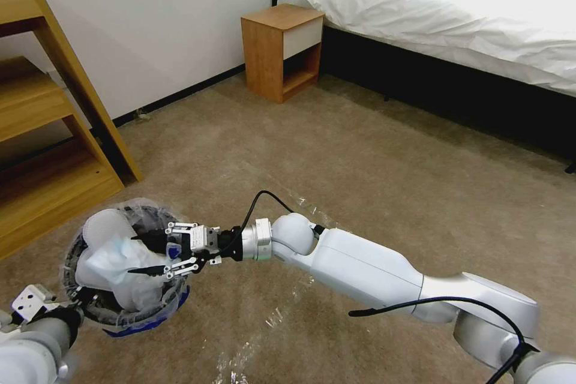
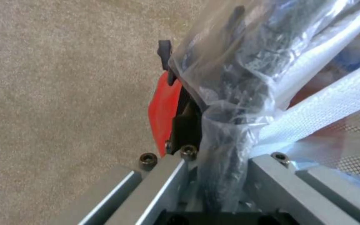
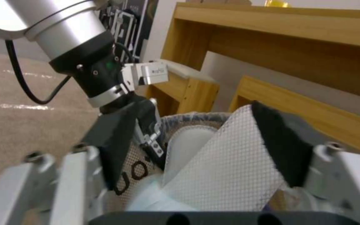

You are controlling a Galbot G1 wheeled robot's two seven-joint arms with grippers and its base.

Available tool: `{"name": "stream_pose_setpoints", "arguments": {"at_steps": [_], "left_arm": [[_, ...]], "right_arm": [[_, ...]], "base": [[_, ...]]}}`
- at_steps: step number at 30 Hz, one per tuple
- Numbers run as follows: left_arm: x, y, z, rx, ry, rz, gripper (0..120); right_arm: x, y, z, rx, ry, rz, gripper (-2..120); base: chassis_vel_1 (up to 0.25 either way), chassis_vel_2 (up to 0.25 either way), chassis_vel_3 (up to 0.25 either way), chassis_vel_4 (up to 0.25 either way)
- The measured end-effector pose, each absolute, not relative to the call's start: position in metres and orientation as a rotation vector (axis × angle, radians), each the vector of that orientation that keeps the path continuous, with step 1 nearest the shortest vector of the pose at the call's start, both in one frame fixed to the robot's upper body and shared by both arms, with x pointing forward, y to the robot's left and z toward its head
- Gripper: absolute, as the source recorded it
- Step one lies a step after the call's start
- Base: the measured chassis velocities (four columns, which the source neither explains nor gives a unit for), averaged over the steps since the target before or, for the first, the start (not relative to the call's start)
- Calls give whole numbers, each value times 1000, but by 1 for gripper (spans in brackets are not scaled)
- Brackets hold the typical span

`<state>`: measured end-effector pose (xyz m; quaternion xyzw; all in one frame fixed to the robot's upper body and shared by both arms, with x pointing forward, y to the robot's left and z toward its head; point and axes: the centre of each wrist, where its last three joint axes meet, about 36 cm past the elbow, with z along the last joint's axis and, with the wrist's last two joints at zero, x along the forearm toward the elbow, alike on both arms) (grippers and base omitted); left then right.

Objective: Pick up the trash bin and place the garbage on the floor into it.

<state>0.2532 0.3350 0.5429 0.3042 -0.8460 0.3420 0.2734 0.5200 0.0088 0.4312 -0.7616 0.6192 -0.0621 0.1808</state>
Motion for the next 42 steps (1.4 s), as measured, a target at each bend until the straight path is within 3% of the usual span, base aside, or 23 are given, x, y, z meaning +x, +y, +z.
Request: {"name": "stream_pose_setpoints", "arguments": {"at_steps": [6,8,17,24,31,42], "left_arm": [[253,334,544,817,-2279,920,0],[253,335,544,817,-2279,920,0],[252,334,545,816,-2281,920,0],[252,335,546,815,-2281,919,0],[249,337,550,822,-2287,913,0],[245,337,556,834,-2296,905,0]], "right_arm": [[524,8,432,-2142,1746,-199,97],[525,8,432,-2140,1746,-202,99],[528,9,434,-2131,1737,-214,100],[544,5,462,-2021,1757,-187,100],[568,-23,505,-1699,1917,-44,100],[586,-82,513,-1236,2214,109,100]], "base": [[0,0,0,0],[0,0,0,0],[0,0,0,0],[0,0,0,0],[0,0,0,0],[0,0,0,0]]}}
